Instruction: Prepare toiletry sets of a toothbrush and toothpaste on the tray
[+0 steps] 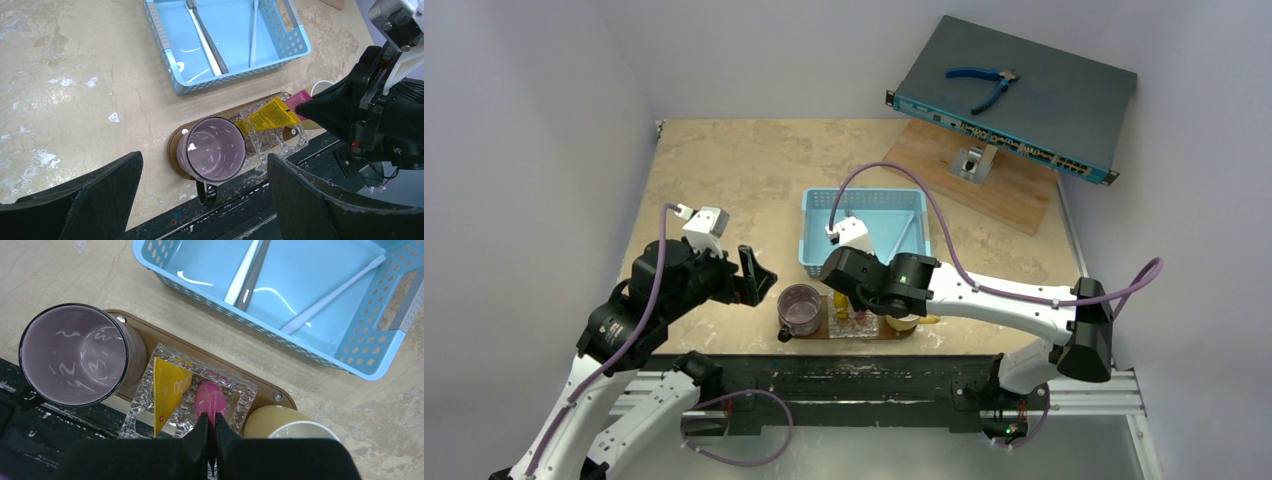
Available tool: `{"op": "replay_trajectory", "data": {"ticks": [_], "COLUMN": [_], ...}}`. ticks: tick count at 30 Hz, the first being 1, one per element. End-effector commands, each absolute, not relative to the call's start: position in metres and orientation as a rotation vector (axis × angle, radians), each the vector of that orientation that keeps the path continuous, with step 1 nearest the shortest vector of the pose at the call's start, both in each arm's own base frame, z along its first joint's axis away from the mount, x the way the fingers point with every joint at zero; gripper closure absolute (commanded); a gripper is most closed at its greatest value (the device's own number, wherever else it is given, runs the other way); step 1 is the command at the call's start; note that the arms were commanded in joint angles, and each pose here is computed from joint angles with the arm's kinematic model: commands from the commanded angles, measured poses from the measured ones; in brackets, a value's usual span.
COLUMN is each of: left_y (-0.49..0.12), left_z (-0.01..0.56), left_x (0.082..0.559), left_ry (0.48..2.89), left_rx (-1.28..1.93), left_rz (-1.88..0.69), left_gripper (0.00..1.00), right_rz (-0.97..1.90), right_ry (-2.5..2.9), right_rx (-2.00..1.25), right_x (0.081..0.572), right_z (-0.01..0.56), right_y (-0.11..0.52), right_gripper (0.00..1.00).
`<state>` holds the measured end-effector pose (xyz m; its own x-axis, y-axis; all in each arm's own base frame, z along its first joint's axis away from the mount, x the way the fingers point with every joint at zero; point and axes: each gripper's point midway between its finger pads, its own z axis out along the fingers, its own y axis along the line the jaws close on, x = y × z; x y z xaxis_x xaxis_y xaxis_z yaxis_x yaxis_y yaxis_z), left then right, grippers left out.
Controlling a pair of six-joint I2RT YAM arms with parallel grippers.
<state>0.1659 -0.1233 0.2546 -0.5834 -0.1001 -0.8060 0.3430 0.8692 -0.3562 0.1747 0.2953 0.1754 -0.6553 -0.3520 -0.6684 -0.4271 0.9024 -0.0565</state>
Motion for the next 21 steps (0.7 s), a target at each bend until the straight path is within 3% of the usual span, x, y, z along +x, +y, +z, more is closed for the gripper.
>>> {"op": "replay_trajectory", "data": {"ticks": [1, 7, 21], "left_y": [-0.124, -0.124, -0.124], "left_z": [0.260, 0.260, 0.259], "left_x": [0.173, 0.172, 0.173], "left_ry": [2.071, 2.069, 2.073], "left_rx": [0.168, 0.167, 0.171], "left_rz": [-0.604, -0.607, -0.606], "left_gripper": [0.06, 0.06, 0.06], "right_rz": [0.184, 0.169, 0.200], "right_ry": [2.328, 2.337, 2.278], "right_rx": [-0.489, -0.484, -0.420], "right_x": [0.180, 0.179, 0.187], "right_z": [0.177, 0.173, 0.212], "right_y": [0.303, 0.301, 0.298], "right_gripper": [1.00, 1.00, 0.62]}}
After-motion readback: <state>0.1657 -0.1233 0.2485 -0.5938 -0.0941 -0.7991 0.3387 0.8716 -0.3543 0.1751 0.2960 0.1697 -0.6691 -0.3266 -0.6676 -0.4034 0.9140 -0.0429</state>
